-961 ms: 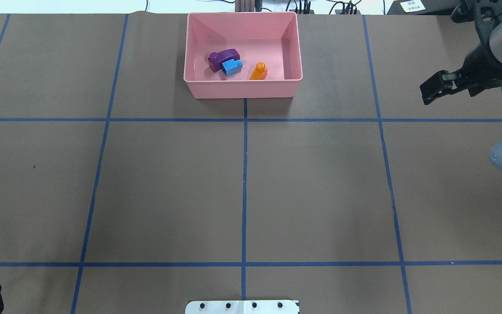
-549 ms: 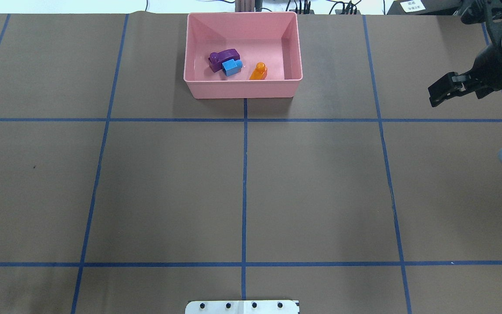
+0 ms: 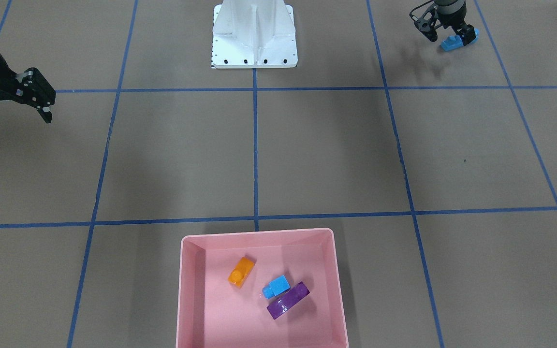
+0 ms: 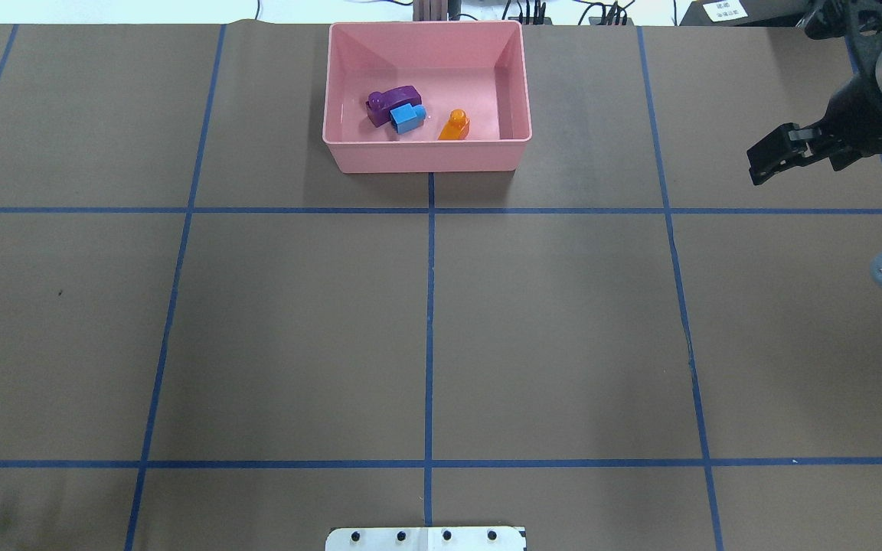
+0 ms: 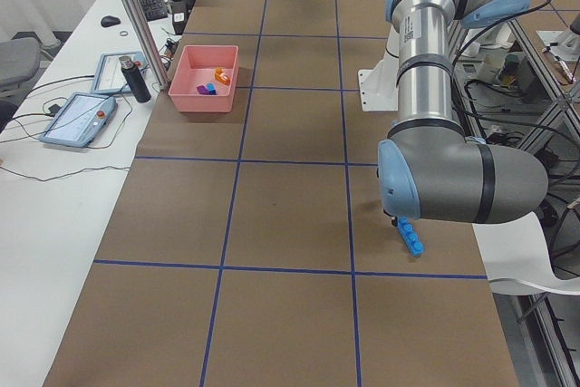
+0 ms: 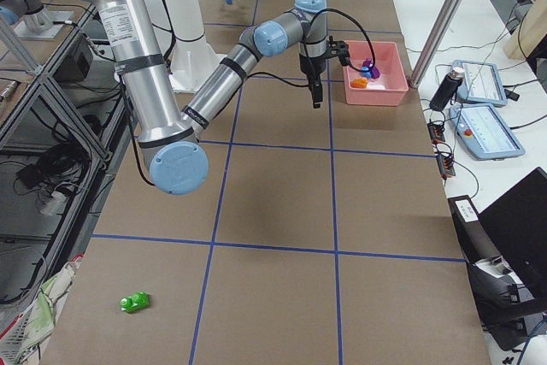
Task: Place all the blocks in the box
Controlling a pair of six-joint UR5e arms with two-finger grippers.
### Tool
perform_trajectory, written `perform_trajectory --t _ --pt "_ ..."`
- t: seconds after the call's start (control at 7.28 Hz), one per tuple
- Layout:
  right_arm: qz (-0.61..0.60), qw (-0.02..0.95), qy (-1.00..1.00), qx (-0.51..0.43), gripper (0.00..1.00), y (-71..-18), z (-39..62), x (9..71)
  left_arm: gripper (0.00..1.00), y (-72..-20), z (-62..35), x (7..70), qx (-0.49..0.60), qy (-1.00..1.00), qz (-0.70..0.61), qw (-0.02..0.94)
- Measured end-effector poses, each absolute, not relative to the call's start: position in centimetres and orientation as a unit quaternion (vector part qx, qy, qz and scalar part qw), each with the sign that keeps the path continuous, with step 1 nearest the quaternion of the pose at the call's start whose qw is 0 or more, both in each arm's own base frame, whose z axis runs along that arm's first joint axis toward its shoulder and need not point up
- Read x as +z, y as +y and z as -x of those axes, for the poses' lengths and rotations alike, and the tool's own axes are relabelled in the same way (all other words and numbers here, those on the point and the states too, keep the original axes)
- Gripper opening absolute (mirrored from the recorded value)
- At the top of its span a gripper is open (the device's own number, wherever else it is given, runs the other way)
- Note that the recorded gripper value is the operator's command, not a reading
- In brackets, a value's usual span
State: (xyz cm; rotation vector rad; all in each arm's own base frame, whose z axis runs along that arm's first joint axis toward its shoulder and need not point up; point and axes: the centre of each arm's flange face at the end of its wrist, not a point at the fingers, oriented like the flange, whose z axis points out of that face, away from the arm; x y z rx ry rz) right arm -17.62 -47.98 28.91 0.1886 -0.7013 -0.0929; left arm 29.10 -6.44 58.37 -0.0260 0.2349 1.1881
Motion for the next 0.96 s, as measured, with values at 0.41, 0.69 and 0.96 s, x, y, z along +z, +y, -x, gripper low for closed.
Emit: perform_trajectory --t 0.41,0.69,0.96 --pt "-0.09 0.933 -0.346 -0.044 1.0 -48.0 17.7 28.8 0.3 -5.6 -30.5 59.6 0.566 0.107 0.014 0.818" --pt "-0.09 0.932 -0.347 -0.044 1.0 -47.9 17.7 28.7 0.0 -5.7 -30.7 59.1 0.565 0.114 0.011 0.817" --pt "-0.091 0.932 -0.348 -0.043 1.0 -48.0 17.7 28.6 0.0 -6.1 -30.6 58.2 0.559 0.121 0.008 0.82"
